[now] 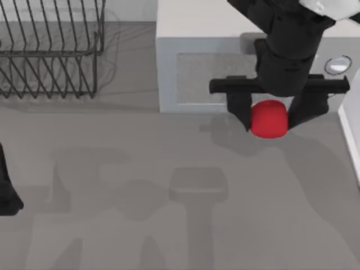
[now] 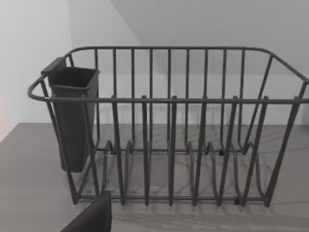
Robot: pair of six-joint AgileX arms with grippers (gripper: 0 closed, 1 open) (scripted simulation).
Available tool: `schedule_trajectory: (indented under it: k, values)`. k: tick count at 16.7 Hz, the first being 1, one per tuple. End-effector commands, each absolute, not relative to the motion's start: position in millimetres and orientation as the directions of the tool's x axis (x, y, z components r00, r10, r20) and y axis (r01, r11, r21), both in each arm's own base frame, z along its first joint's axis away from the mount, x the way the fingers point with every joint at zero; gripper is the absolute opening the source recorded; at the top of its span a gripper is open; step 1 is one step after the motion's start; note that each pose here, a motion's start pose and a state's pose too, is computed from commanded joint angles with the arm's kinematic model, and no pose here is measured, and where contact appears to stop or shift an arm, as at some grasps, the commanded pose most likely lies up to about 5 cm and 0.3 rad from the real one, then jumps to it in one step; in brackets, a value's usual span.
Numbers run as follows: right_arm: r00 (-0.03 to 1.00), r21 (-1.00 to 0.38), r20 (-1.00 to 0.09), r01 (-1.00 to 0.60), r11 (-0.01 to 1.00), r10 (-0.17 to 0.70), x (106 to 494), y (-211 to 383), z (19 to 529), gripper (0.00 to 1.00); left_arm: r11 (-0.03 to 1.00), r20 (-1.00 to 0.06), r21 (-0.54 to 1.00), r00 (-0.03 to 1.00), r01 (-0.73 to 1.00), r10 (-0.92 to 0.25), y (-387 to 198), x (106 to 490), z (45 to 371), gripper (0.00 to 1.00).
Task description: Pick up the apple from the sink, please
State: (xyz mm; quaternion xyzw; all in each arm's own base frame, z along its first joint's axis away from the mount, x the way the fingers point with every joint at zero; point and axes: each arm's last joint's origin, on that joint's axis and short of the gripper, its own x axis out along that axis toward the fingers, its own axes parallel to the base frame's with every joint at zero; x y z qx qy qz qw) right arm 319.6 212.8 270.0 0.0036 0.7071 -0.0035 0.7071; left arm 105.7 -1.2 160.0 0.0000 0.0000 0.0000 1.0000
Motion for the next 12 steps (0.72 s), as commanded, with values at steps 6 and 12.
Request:
schedule_trajectory:
  k: [6, 12]
  values:
    - [-0.011, 0.010, -1.000, 0.014, 1.000, 0.010, 320.5, 211.8, 266.4, 0.00, 1.000, 0.000, 0.000, 1.000, 0.000, 0.000, -1.2, 105.7, 160.0, 1.00]
    - [-0.092, -0.007, -0.996, 0.019, 1.000, -0.006, 322.1, 208.9, 189.1, 0.00, 1.000, 0.000, 0.000, 1.000, 0.000, 0.000, -1.2, 105.7, 160.0, 1.00]
